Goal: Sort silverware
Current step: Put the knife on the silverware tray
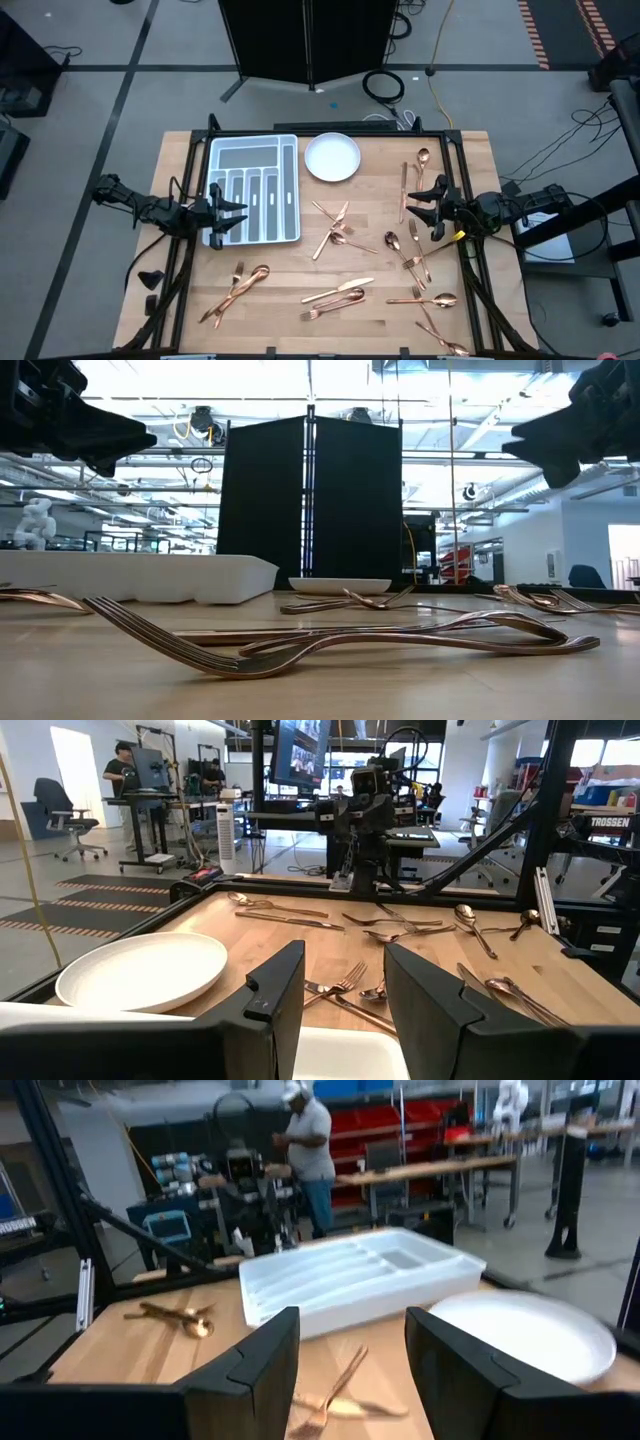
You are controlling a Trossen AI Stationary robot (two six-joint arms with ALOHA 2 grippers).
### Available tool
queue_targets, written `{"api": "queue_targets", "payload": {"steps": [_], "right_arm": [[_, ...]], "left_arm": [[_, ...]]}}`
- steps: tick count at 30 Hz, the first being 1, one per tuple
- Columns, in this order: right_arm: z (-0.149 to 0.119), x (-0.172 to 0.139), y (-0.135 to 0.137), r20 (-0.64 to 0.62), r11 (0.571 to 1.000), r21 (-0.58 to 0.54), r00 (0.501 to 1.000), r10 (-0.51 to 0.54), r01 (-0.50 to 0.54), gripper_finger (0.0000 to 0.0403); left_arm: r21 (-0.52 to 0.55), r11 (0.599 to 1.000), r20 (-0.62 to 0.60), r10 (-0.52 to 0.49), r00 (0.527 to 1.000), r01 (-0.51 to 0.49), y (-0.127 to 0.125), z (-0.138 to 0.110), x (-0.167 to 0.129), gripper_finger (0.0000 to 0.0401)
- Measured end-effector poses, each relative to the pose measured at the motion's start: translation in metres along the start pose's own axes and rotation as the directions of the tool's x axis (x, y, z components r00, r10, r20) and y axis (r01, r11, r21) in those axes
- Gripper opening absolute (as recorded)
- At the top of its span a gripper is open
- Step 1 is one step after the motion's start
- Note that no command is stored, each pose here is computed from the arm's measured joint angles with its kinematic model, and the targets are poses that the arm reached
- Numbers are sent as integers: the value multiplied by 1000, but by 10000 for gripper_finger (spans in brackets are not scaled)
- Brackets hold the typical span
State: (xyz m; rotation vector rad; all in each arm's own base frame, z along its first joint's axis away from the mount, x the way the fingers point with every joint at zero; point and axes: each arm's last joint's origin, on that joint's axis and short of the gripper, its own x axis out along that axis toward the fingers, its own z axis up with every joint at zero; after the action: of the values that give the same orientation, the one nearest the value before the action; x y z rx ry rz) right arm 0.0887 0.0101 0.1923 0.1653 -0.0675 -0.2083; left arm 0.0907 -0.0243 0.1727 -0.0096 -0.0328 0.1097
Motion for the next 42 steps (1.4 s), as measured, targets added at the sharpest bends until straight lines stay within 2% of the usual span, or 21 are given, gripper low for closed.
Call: {"api": "queue_targets", "payload": {"steps": [8, 15, 23, 30, 36, 42], "right_arm": [[14, -1, 2, 130, 997, 70, 991, 17, -26, 174], [12, 3, 3, 104, 984, 175, 994, 16, -34, 174], [7, 19, 11, 56, 976, 216, 998, 10, -22, 174], [2, 38, 14, 54, 970, 235, 995, -82, 67, 174], [-14, 54, 19, -24, 947, 307, 996, -87, 91, 174], [-10, 81, 33, -54, 957, 271, 994, -93, 104, 174]], "left_arm": [[0, 1000, 0, 0, 1000, 0, 0, 0, 0, 135], [-7, 1000, 13, 0, 1000, 0, 0, 1, 0, 135], [-9, 1000, 13, 0, 1000, 0, 0, 1, 0, 135], [-13, 1000, 31, 0, 1000, 0, 0, 3, 0, 135], [-27, 1000, 61, -13, 998, 15, 0, 18, -1, 135], [7, 998, 30, -61, 998, 61, -4, 46, 5, 135]]}}
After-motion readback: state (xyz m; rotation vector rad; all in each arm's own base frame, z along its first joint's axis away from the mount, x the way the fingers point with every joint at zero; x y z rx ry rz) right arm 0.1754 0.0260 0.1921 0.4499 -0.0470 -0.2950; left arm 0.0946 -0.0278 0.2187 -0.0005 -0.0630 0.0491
